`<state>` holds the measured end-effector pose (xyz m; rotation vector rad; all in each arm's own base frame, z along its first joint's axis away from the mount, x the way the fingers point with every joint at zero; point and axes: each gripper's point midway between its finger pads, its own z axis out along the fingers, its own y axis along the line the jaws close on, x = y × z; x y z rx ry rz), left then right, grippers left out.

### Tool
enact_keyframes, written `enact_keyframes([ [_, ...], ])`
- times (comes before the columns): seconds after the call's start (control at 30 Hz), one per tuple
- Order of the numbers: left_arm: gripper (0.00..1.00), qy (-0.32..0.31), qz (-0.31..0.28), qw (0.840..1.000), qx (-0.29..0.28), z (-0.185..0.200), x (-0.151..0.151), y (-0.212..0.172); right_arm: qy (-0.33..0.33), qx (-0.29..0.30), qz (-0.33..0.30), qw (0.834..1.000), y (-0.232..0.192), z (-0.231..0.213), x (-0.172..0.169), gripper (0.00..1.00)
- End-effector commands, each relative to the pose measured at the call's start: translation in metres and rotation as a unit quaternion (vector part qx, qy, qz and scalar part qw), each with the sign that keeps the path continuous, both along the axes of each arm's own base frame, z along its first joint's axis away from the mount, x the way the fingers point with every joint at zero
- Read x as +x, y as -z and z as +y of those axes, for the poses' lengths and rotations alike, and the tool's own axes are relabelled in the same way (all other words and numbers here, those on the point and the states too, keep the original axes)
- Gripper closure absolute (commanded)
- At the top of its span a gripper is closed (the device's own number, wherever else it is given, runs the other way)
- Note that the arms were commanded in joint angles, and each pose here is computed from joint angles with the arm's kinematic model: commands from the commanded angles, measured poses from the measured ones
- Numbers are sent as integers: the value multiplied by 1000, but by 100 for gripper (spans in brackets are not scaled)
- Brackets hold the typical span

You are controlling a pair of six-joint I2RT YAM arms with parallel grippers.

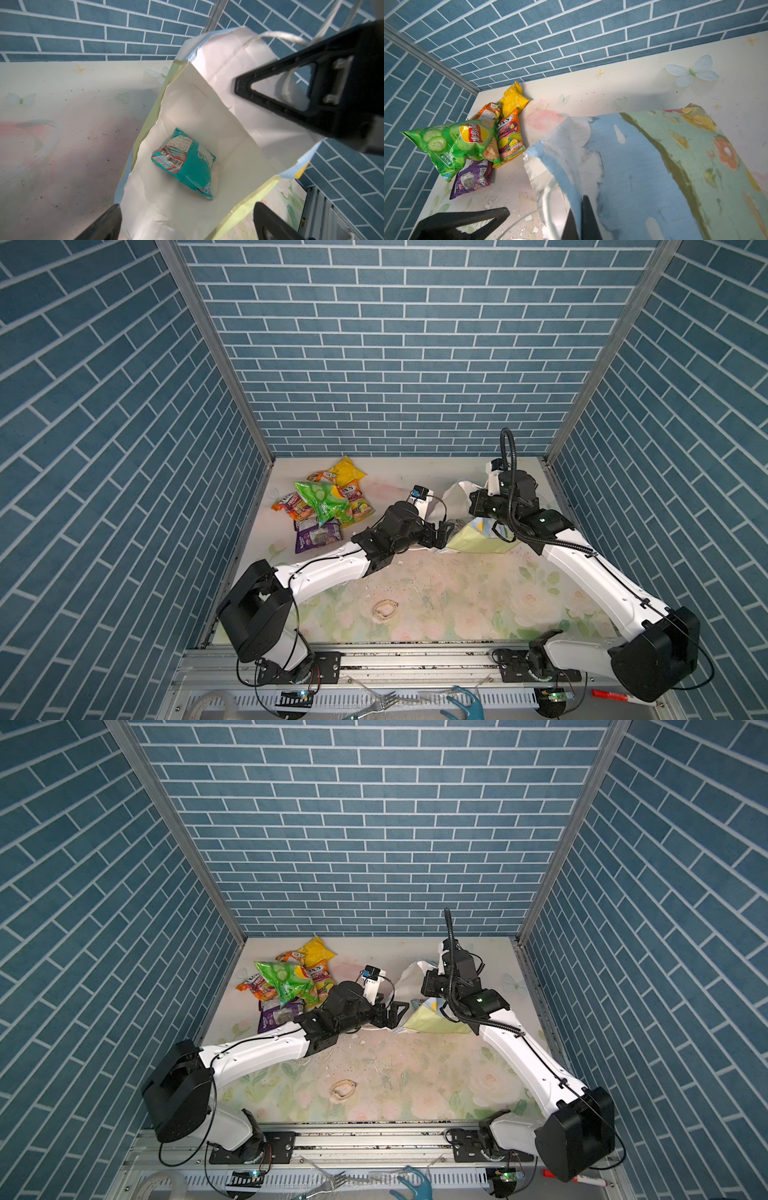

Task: Take the snacks out of the paper bag
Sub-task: 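Move the left gripper over the paper bag mouth toward the right gripper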

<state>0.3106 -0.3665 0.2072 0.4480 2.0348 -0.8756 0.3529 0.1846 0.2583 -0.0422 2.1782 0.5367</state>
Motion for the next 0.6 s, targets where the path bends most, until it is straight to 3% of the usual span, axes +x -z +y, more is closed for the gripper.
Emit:
enact_keyframes([
  [0.0, 1, 10, -9, 1000, -11, -14, 5, -9, -2, 15, -19, 1000, -16, 1, 0, 100],
  [0.13, 4, 11, 0, 1000, 22, -21, 14, 12, -6, 17, -20, 1000, -17, 2, 0, 100],
  [0.57, 19, 23, 8, 999, 37, -39, 26, 41, -36, 1, -19, 999, -12, 9, -2, 100],
])
